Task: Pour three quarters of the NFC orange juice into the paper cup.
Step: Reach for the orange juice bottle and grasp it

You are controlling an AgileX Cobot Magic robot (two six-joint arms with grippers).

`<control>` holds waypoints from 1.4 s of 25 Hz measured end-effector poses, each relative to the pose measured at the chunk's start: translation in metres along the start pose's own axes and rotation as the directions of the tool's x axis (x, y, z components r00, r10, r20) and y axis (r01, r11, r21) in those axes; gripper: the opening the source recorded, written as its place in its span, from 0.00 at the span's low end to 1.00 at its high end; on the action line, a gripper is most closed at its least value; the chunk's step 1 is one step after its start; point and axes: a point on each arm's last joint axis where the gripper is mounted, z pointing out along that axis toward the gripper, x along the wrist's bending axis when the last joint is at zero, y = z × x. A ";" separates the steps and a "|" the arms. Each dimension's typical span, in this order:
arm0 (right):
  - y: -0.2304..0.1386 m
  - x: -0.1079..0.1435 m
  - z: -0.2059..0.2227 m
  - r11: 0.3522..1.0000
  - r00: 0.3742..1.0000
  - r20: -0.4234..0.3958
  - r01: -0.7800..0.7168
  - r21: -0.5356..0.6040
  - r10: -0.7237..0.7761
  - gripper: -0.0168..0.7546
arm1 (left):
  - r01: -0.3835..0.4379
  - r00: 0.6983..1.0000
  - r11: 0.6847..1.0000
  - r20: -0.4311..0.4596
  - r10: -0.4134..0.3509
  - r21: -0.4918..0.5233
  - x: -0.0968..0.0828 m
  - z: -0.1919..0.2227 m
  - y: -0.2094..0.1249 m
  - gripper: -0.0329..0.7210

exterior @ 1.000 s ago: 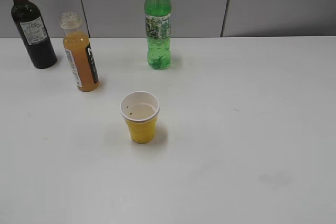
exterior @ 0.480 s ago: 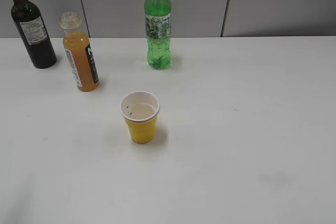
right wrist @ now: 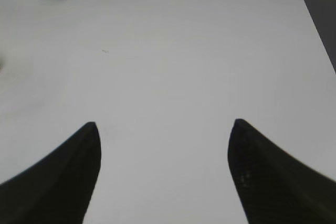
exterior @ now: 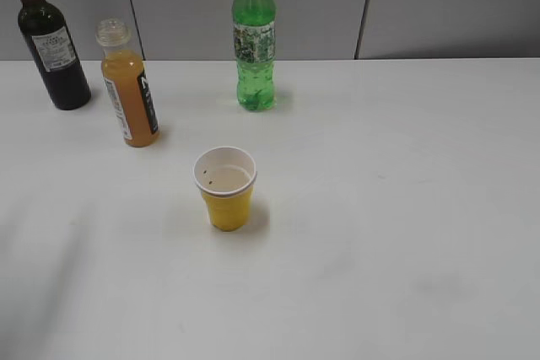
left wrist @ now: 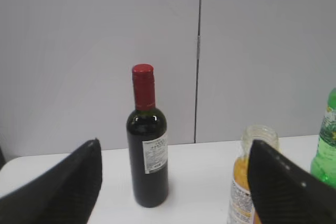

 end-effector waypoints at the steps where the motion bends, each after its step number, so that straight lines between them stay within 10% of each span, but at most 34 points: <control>1: 0.000 0.000 0.000 1.000 1.000 0.000 0.000 0.000 0.000 0.79 | 0.005 1.000 1.000 0.008 -0.005 0.001 -0.002 0.008 -0.004 0.92; 35: 0.000 0.000 0.000 1.000 1.000 0.000 0.000 -0.001 0.000 0.79 | -0.016 0.963 0.997 0.271 -0.004 0.073 -0.048 0.129 -0.158 0.88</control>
